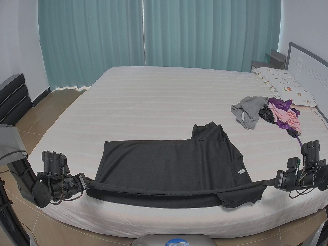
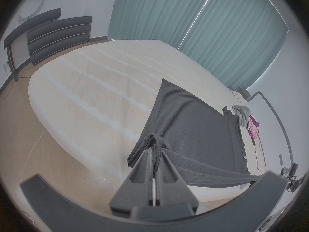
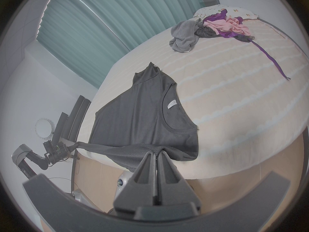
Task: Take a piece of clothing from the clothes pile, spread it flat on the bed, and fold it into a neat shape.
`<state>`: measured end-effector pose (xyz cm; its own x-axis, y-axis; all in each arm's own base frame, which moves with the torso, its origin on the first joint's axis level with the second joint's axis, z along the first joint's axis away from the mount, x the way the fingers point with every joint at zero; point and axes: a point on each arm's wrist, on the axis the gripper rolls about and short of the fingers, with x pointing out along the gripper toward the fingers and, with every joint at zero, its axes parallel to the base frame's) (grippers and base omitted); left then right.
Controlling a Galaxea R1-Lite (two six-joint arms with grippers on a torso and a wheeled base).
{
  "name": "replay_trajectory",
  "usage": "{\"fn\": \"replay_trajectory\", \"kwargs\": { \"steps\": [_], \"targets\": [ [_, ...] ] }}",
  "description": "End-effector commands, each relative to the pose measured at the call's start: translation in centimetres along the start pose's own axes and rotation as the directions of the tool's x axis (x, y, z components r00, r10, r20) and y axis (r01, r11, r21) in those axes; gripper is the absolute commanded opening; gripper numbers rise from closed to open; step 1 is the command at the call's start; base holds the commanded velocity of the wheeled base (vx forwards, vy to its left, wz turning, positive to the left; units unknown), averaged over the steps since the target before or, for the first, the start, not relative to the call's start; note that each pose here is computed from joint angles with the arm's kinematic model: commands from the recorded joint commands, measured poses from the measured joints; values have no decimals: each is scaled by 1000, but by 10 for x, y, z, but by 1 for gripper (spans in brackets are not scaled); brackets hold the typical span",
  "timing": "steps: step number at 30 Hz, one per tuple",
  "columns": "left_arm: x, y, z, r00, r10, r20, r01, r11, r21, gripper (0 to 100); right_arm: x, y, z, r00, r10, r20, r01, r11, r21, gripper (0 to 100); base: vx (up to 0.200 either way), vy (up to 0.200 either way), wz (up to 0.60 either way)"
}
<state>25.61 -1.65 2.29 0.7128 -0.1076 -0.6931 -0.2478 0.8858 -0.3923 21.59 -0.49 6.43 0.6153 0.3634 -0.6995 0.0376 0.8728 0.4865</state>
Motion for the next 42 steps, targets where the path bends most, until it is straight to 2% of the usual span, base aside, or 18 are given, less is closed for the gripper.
{"fn": "replay_trajectory", "kwargs": {
  "steps": [1, 10, 21, 28, 30, 31, 36, 40, 42],
  "targets": [
    [-2, -1, 0, 1000, -3, 3, 3, 1000, 1, 0, -3, 1, -3, 1000, 0, 2, 0, 1000, -4, 0, 0, 0, 0],
    [8, -7, 11, 999, -22, 34, 22, 1000, 3, 0, 18, -5, 8, 1000, -8, -27, 8, 1000, 9, 0, 0, 0, 0],
    [50, -8, 20, 1000, -1, -5, 1, 999, -35, 0, 67, -21, 28, 996, -22, -82, 25, 999, 38, 0, 0, 0, 0],
    [71, -8, 22, 1000, 1, -13, -2, 999, -42, 0, 84, -26, 33, 995, -23, -99, 28, 998, 48, 0, 0, 0, 0],
    [75, -9, 25, 1000, -5, -2, 5, 998, -67, 0, 88, -28, 31, 994, -24, -111, 30, 998, 52, 0, 0, 0, 0],
    [77, -11, 27, 1000, -10, 6, 10, 996, -86, 100, 88, -28, 31, 993, -23, -113, 29, 998, 54, 100, 0, 0, 0],
    [77, -16, 31, 999, -25, 19, 28, 993, -116, 100, 86, -28, 32, 994, -20, -105, 26, 998, 55, 100, 0, 0, 0],
    [73, -15, 31, 999, -26, 23, 29, 991, -131, 100, 74, -23, 36, 997, -7, -71, 13, 996, 87, 100, 0, 0, 0],
    [67, -18, 36, 998, -36, 45, 44, 981, -189, 100, 65, -18, 34, 998, 17, -65, -10, 994, 108, 100, 0, 0, 0]
  ]
}}
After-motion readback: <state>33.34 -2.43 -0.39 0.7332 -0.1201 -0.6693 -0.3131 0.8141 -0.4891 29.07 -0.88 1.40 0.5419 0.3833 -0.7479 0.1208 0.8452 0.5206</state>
